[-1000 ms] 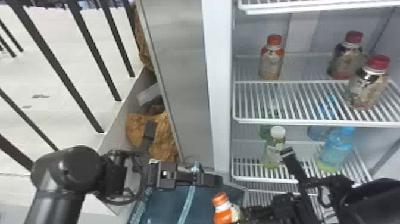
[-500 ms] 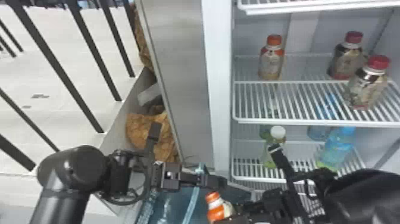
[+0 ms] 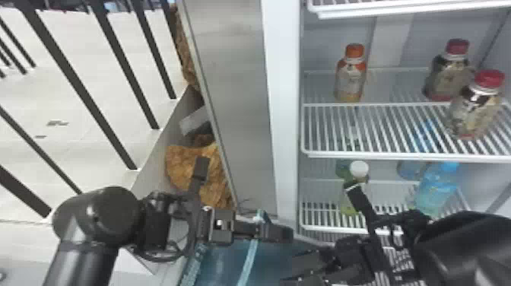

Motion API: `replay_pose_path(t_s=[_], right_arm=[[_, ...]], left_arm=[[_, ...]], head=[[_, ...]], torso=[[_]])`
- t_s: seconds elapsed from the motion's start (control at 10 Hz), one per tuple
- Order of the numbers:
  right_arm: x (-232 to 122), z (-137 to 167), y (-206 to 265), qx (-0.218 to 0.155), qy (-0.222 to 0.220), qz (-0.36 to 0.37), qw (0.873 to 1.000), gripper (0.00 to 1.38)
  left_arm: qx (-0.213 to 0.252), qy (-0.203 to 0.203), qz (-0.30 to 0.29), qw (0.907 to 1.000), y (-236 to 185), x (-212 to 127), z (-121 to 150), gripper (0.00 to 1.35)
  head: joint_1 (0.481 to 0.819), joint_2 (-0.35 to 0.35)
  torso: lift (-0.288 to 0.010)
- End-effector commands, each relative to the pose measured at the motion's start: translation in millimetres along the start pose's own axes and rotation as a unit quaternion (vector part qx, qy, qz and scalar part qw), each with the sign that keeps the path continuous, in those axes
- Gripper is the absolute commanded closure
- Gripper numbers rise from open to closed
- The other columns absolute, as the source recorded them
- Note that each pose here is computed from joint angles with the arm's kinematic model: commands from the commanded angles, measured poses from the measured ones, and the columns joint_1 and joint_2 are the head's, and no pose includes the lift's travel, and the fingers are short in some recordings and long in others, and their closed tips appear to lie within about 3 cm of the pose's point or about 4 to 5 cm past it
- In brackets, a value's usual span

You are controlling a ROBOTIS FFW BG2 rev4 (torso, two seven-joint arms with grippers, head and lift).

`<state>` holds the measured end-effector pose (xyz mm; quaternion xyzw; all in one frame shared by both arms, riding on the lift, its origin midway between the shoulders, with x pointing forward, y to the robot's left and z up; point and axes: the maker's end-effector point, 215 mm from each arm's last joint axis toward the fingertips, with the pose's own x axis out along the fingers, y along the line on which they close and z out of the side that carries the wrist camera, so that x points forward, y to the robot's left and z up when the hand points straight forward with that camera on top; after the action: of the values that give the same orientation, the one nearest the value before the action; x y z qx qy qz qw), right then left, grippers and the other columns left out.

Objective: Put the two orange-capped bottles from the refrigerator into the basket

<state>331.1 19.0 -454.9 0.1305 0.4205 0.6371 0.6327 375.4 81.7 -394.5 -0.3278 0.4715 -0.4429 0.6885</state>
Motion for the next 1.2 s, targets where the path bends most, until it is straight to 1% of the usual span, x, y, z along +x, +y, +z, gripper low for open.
replay_pose_path(t_s=[0.0,0.1,0.2,0.4,0.5,0.6,0.7,0.9,1.1], right_arm=[[-1,6,3,-0.014,-0.007,0.001,1.0,0.11],[-6,16,6,-0.039,-0.02,-0.001,0.999,0.12],[-20,27,5,-0.06,-0.044,-0.014,0.997,0.12],[-64,43,6,-0.095,-0.078,-0.068,0.99,0.12],[-91,49,10,-0.113,-0.097,-0.104,0.983,0.12],[-112,50,7,-0.118,-0.114,-0.14,0.976,0.12],[-131,57,2,-0.13,-0.138,-0.163,0.968,0.12],[-154,87,21,-0.175,-0.207,-0.177,0.946,0.12],[-169,112,29,-0.206,-0.237,-0.199,0.928,0.12]], left_arm=[[0.0,-0.002,0.001,1.0,1,-1,1,1.21],[-0.001,-0.003,0.001,1.0,1,-2,1,1.21],[-0.005,-0.005,0.002,1.0,4,-4,0,1.21],[-0.012,-0.006,0.005,0.9999,8,-6,-5,1.21],[-0.016,-0.008,0.006,0.9998,11,-8,-7,1.21],[-0.017,-0.009,0.006,0.9998,11,-9,-8,1.21],[-0.019,-0.009,0.007,0.9998,13,-9,-9,1.21],[-0.028,-0.008,0.008,0.9996,16,-10,-17,1.21],[-0.026,-0.007,0.008,0.9996,16,-10,-16,1.21]], head=[[0.695,0.163],[0.695,0.165],[0.695,0.168],[0.695,0.148],[0.695,0.124],[0.695,0.109],[0.695,0.076],[0.695,0.024],[0.695,0.013]], torso=[[-0.04],[-0.04],[-0.04],[-0.04],[-0.04],[-0.04],[-0.04],[-0.04],[-0.04]])
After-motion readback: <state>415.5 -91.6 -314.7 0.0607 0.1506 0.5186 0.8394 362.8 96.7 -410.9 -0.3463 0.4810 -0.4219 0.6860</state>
